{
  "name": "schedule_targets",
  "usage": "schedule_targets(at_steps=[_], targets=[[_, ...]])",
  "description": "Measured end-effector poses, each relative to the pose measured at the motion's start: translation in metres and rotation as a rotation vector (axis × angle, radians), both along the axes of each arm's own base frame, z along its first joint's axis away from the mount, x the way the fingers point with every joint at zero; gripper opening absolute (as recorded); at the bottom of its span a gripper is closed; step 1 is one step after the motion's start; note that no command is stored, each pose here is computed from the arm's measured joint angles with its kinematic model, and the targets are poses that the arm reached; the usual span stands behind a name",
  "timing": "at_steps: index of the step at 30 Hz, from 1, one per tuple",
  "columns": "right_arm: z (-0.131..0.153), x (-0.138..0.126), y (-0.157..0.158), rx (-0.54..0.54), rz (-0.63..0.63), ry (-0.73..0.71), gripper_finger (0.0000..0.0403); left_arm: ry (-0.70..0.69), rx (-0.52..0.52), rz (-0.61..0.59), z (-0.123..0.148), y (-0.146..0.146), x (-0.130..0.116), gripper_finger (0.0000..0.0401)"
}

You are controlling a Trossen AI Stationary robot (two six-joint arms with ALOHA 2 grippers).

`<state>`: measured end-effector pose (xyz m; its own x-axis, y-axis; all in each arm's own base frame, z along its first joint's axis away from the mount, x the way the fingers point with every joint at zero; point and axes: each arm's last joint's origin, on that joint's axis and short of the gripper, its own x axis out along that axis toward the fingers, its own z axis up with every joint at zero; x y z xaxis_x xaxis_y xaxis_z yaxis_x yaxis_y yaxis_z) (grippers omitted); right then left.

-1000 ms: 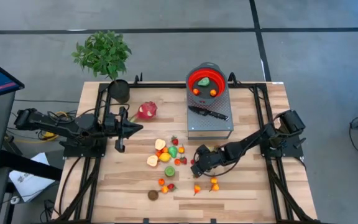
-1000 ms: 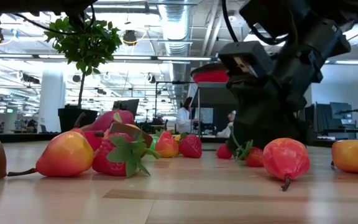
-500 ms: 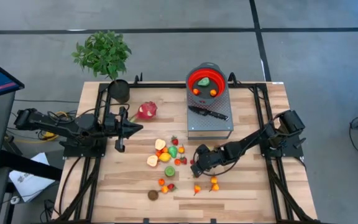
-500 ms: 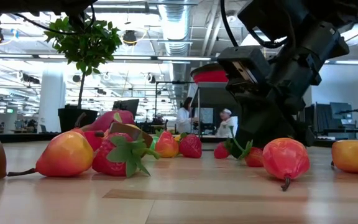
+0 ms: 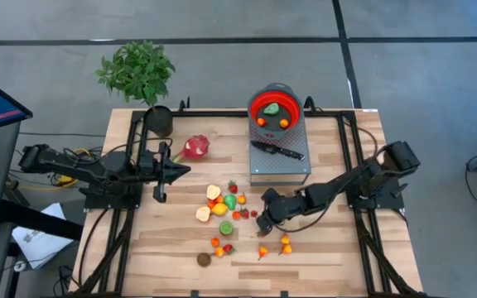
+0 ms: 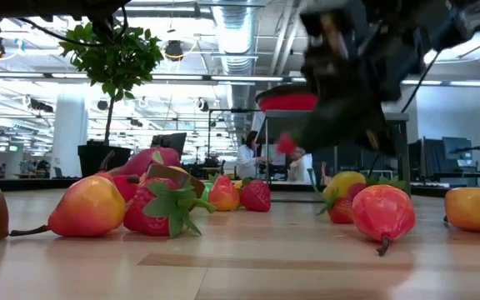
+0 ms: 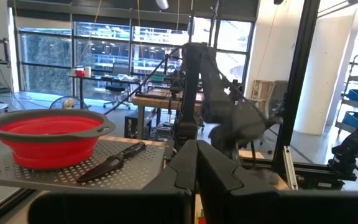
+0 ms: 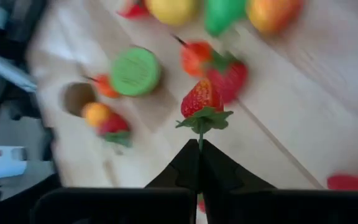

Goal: Pick & Place Fruit
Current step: Put the strawberry into the red colander on the shelf

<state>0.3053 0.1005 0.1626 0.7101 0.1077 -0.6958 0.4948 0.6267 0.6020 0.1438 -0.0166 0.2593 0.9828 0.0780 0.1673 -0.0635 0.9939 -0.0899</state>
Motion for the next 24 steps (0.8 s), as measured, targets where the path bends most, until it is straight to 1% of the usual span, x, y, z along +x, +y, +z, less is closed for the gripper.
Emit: schedule_targets(at_steps=[4, 9, 16, 20, 24], targets=[[0.027, -0.004, -0.01, -0.037, 0.014, -0.092, 0.0001, 0.0, 0.0, 0.0, 0.0, 0.0, 0.0, 0.0003], [0.054, -0.01, -0.028, -0.121, 0.014, -0.18, 0.0, 0.0, 0.0, 0.0, 0.0, 0.0, 0.0, 0.0003], [0.084, -0.022, -0.054, -0.28, 0.001, -0.265, 0.0, 0.0, 0.0, 0.0, 0.0, 0.0, 0.0, 0.0003], [0.102, -0.031, -0.068, -0.386, -0.023, -0.324, 0.0, 0.0, 0.0, 0.0, 0.0, 0.0, 0.0, 0.0003], [0.121, -0.043, -0.08, -0.502, -0.019, -0.377, 0.0, 0.0, 0.0, 0.0, 0.0, 0.0, 0.0, 0.0003]])
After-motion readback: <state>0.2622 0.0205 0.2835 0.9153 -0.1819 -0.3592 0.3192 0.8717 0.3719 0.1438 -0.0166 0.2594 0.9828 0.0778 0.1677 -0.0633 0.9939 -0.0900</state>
